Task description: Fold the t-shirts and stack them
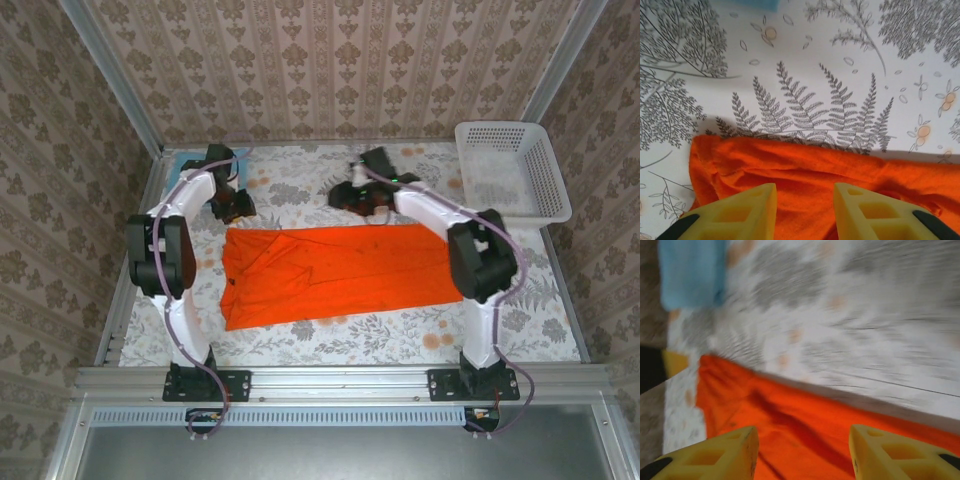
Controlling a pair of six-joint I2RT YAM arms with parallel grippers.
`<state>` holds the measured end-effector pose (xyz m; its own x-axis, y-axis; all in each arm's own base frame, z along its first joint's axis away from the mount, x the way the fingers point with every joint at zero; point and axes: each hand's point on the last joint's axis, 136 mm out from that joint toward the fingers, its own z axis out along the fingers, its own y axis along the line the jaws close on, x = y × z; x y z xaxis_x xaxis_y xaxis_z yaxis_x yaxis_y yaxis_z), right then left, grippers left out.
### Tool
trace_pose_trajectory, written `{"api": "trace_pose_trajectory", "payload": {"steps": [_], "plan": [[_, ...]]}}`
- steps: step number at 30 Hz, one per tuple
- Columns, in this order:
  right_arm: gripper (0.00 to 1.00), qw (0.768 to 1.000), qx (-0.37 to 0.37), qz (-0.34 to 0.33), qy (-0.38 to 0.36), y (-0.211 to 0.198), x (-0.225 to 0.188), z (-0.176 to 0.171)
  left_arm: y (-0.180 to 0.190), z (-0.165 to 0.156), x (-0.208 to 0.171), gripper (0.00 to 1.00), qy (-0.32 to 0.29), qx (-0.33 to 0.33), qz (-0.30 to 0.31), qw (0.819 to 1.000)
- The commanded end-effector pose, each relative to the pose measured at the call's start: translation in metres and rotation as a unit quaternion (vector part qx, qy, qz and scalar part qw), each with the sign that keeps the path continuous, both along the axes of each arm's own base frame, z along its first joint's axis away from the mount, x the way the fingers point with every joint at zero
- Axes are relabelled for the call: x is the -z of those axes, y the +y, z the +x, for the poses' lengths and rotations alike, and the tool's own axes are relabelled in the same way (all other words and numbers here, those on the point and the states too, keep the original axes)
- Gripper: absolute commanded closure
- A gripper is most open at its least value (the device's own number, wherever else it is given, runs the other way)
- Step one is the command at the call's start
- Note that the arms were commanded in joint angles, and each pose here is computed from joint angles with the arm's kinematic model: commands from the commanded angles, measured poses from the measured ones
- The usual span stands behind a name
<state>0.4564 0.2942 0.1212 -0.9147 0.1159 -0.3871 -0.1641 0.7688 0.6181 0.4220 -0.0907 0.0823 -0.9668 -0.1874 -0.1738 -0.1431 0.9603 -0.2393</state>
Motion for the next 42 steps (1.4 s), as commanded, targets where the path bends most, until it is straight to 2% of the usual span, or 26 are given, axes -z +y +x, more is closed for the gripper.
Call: {"api": "trace_pose_trajectory", "payload": {"steps": [1, 6, 11, 20, 33, 36, 42], "plan": [[0.49, 0.996, -0.094, -0.005, 0.009, 0.056, 0.018, -0.017, 0.013, -0.021, 0.012, 0.61, 0.049, -0.024, 0.009, 0.998], [0.49, 0.991, -0.127, -0.029, -0.002, 0.102, 0.037, -0.013, 0.03, -0.032, 0.02, 0.54, 0.071, -0.058, 0.006, 0.996], [0.49, 0.988, -0.143, -0.061, -0.009, 0.121, 0.057, -0.008, 0.032, -0.038, 0.029, 0.5, 0.086, -0.09, -0.049, 0.991], [0.49, 0.982, -0.166, -0.089, 0.002, 0.132, 0.077, -0.016, 0.039, -0.03, 0.028, 0.44, 0.078, -0.125, -0.107, 0.983], [0.51, 0.975, -0.189, -0.119, -0.017, 0.14, 0.073, -0.032, 0.036, -0.026, 0.026, 0.4, 0.074, -0.122, -0.112, 0.983], [0.55, 0.974, -0.19, -0.122, -0.016, 0.14, 0.074, -0.033, 0.036, -0.027, 0.029, 0.4, 0.078, -0.123, -0.114, 0.983], [0.76, 0.972, -0.194, -0.131, -0.025, 0.138, 0.069, -0.033, 0.034, -0.026, 0.032, 0.4, 0.081, -0.118, -0.112, 0.983]]}}
